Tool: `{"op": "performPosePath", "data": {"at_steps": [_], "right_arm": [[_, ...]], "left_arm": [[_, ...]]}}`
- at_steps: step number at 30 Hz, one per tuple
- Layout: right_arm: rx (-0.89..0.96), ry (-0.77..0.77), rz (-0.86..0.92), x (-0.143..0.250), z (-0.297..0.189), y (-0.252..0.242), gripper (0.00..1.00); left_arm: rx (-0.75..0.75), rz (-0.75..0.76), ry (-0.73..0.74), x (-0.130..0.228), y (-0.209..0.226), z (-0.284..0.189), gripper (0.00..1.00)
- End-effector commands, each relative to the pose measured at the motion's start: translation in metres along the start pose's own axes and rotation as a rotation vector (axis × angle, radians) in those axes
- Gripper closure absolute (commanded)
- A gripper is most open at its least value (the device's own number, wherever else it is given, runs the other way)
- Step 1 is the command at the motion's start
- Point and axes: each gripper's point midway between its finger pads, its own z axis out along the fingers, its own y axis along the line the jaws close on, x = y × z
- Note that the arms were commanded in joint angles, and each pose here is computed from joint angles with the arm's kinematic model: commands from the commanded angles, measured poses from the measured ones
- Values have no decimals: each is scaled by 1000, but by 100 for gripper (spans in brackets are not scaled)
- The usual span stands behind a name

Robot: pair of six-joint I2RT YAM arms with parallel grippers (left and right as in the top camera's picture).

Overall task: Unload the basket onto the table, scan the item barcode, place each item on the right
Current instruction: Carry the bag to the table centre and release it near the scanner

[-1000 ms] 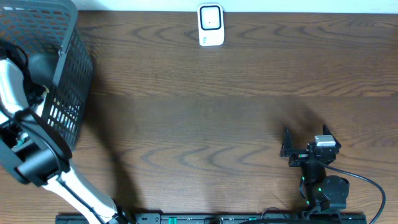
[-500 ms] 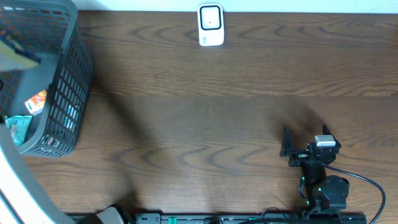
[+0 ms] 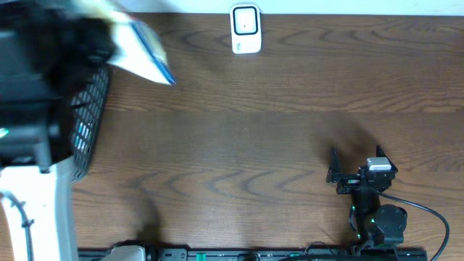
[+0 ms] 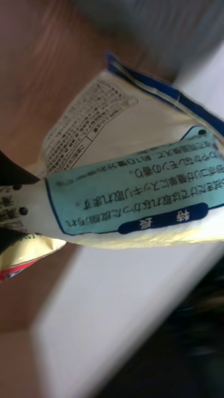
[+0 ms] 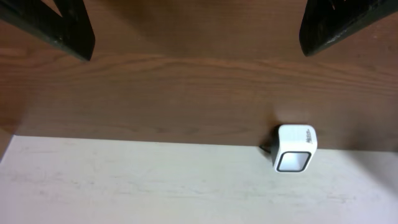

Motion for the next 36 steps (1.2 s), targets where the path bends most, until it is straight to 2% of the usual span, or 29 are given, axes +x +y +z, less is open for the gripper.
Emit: {"op": "performPosePath", "data": {"at_steps": [1, 7, 11, 16, 20, 21, 22, 24, 25, 27, 28, 33, 35, 36], "right_arm": [[5, 1, -12, 1, 0, -1, 1], [5, 1, -12, 1, 0, -1, 1], [5, 1, -12, 1, 0, -1, 1], [5, 1, -12, 1, 0, -1, 1], [5, 1, -12, 1, 0, -1, 1], [5, 1, -12, 1, 0, -1, 1], [5, 1, -12, 1, 0, -1, 1], [5, 1, -12, 1, 0, -1, 1], [5, 1, -12, 1, 0, -1, 1], [5, 1, -12, 1, 0, -1, 1], [5, 1, -12, 1, 0, -1, 1], [5, 1, -12, 1, 0, -1, 1], [5, 1, -12, 1, 0, -1, 1], [5, 1, -12, 1, 0, -1, 1]], "left_arm": [[26, 197, 147, 48, -25, 33, 93], [-21, 427, 362, 135, -44, 100, 93], [-74, 546, 470, 186, -40, 147, 93], [-114, 611, 626, 257, -25, 198, 93], [-126, 638, 687, 297, -16, 226, 92], [-127, 643, 695, 305, -15, 232, 91], [-125, 647, 700, 311, -14, 238, 85], [-122, 647, 696, 315, -14, 244, 47], [-118, 647, 691, 315, -15, 245, 37], [-103, 640, 661, 306, -21, 246, 29], [-97, 635, 645, 300, -23, 245, 25], [-66, 591, 528, 242, -38, 224, 25], [-61, 563, 464, 209, -40, 210, 24], [-59, 537, 405, 180, -40, 197, 24]]}}
